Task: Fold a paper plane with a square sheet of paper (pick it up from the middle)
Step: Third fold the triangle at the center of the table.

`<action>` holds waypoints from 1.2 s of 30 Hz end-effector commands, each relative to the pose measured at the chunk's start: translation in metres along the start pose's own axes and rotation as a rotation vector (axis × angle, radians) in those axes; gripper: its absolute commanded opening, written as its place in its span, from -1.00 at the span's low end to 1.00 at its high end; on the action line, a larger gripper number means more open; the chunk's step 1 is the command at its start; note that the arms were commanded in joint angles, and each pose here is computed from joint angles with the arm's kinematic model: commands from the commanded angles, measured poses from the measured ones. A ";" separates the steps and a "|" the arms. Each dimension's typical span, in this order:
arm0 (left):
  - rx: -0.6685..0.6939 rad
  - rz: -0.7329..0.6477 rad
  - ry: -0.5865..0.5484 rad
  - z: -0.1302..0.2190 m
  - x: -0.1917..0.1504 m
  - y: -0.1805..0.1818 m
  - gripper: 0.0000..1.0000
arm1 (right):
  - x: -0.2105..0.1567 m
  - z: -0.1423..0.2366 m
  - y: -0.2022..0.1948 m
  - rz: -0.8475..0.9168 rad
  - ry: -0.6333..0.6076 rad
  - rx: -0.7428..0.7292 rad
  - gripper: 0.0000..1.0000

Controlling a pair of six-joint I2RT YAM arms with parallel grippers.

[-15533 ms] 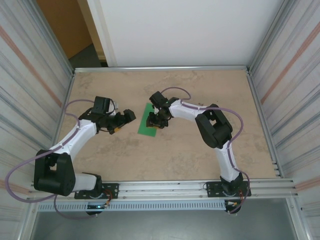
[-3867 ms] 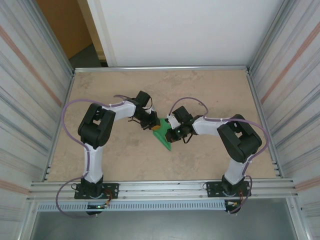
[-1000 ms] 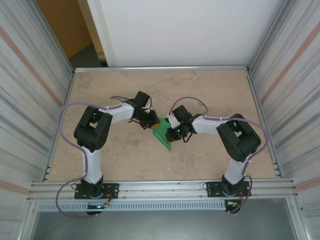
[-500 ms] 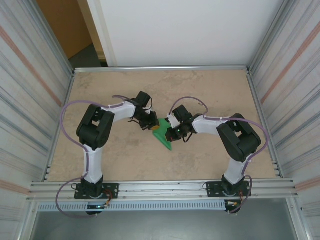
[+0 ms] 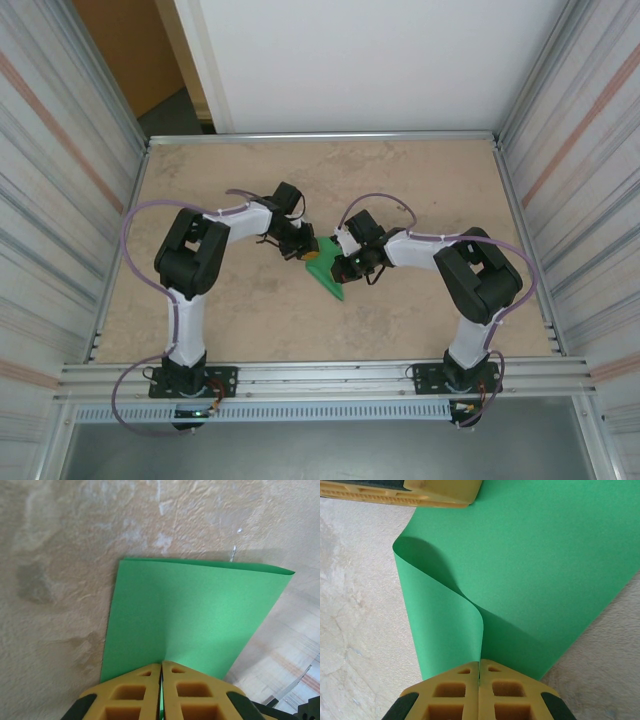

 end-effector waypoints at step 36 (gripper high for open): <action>-0.061 0.053 0.028 -0.007 -0.062 -0.004 -0.77 | -0.011 -0.005 -0.014 -0.072 0.047 -0.045 -1.00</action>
Point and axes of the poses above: each hand's point on the last joint's axis, 136 mm out from that joint toward the fingers, its own z axis back along the fingers, its own y axis along the line the jaws close on, x = y × z, the point moved 1 cm from there along z, back along the fingers, and after that the axes turned 8 degrees about z, right-handed, at the moved point
